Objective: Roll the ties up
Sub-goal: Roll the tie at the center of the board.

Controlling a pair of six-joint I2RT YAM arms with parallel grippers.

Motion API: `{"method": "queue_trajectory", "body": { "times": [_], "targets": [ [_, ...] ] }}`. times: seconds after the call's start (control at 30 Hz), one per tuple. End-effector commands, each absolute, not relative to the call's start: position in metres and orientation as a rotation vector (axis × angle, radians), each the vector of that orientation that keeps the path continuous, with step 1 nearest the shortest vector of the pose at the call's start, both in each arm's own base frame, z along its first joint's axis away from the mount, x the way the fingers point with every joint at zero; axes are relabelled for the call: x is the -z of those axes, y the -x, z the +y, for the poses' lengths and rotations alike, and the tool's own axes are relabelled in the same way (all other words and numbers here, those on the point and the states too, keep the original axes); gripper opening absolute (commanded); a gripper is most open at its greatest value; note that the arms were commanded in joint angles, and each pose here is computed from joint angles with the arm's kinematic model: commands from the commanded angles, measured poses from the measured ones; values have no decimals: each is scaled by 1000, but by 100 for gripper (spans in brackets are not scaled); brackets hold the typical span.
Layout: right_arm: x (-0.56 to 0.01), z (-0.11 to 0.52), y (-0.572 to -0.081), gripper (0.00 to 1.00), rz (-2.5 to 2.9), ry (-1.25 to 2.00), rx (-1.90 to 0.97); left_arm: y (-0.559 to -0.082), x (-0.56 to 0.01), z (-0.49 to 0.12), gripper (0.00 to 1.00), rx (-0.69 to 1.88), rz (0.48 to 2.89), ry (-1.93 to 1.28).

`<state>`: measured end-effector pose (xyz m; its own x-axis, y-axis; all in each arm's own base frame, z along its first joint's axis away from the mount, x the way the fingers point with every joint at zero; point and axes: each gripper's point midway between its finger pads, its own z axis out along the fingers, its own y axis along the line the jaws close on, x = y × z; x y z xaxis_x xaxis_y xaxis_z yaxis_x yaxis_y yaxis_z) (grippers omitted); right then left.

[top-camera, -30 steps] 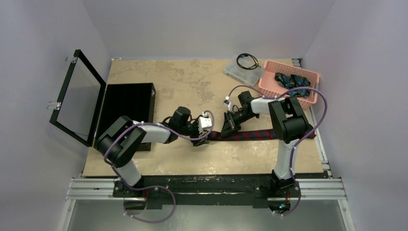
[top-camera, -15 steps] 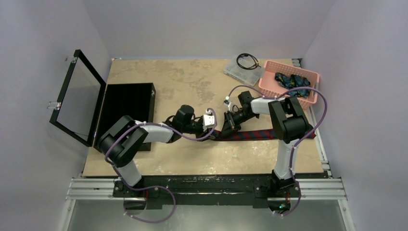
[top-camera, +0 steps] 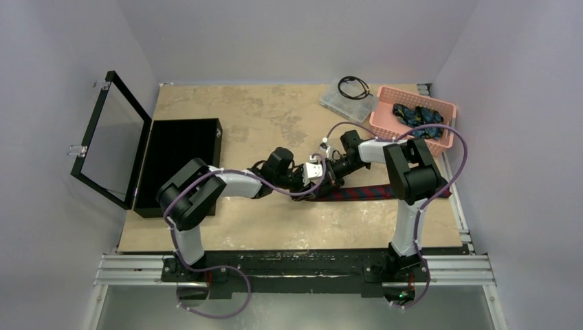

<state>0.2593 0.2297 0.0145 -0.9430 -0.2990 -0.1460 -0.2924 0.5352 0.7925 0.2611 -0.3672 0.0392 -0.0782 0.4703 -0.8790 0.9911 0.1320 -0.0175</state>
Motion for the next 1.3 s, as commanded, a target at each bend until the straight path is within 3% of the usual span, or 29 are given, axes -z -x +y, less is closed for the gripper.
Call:
{"method": "queue_trajectory", "body": {
  "times": [0.0,0.07,0.63,0.73,1.0,1.27],
  "targets": [
    [0,223,-262,0,-2821,-626,1331,-251,-7,-350,40,787,1745,-1556],
    [-4,224,-263,1,-2821,-634,1341,-247,1,-341,38,756,1773,-1593],
    [-70,202,-258,42,-2766,-578,1590,-252,18,-331,34,624,1868,-1645],
    [-69,214,-253,45,-2735,-564,1608,-253,18,-332,33,617,1879,-1645],
    [-49,225,-250,43,-2704,-532,1580,-253,17,-333,34,623,1891,-1640],
    [-24,218,-265,15,-2804,-526,1441,-247,13,-336,35,663,1853,-1663]
  ]
}}
